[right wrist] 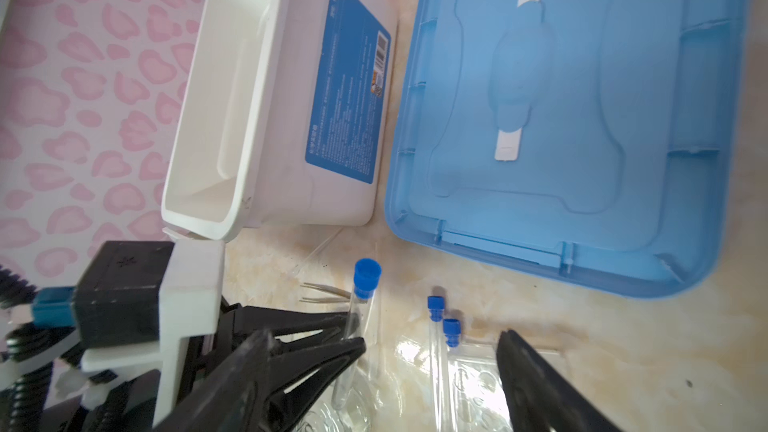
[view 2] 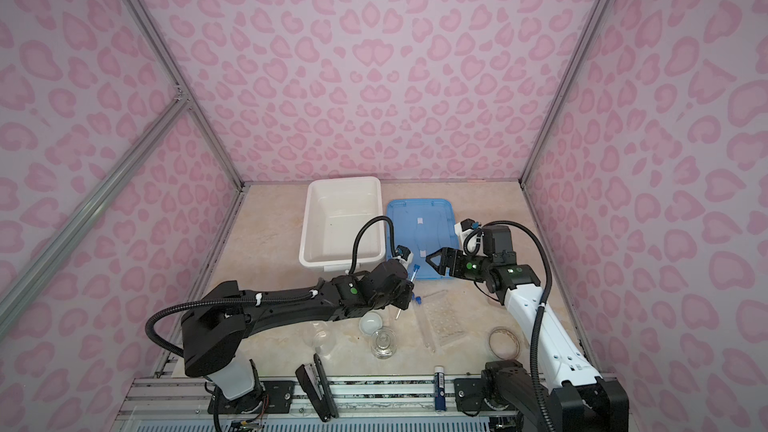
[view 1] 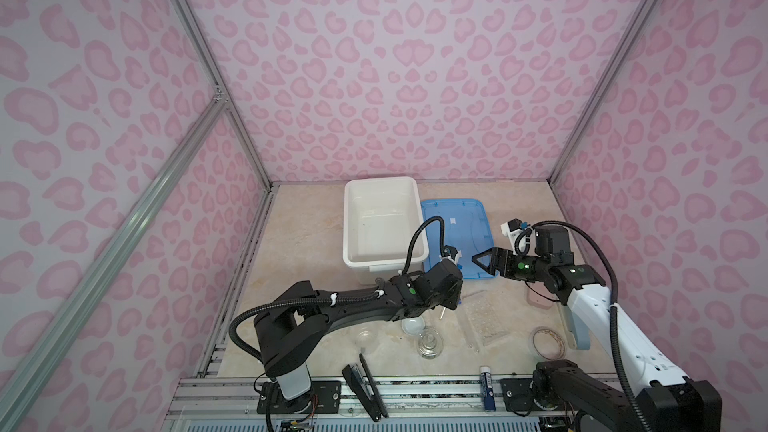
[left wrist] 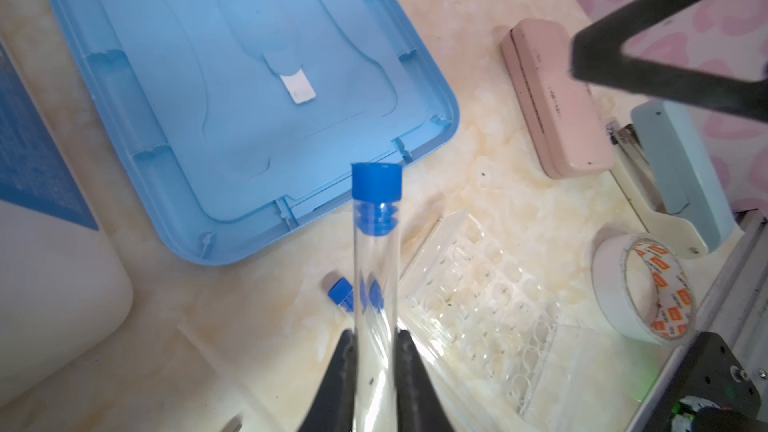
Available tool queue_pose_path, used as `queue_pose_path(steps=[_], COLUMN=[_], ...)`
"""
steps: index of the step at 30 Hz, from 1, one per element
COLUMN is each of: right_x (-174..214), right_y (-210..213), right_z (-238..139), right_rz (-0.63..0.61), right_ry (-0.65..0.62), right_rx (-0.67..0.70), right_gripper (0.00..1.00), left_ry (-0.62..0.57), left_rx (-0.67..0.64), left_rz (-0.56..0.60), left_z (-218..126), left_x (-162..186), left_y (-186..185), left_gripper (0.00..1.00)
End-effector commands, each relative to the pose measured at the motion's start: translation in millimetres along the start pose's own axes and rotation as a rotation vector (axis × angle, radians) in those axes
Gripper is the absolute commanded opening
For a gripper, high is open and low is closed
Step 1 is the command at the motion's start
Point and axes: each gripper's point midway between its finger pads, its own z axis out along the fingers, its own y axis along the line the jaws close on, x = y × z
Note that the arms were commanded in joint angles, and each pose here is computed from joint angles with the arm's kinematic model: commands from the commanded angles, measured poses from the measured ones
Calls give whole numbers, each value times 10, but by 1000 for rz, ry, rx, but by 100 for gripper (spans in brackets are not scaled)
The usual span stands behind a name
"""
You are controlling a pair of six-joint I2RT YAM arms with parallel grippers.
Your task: Organize the chemistry lab equipment
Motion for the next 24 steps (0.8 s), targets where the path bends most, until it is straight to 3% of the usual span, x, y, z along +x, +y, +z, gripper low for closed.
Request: queue_pose_path(steps=[1,11,18,24], right_x=[-8,135,164,177], right_y=[178,220,180,171], right_z=[95,358,370,382], right_rz=[-2,3,9,19], right_ry=[16,120,127,146], right_rx=[-84,-82,-68,-66], right_gripper=[83,64,37,23], left_ry=[-102,-133,-128,-114], left_rx=[96,139,129,113], left_rz=[36,56,82,79], left_z=[-101,-133,-141,-90], left_x=[-215,-241,-220,-160], left_y=[-182,-315,-313,-272], left_gripper=[11,11,11,11])
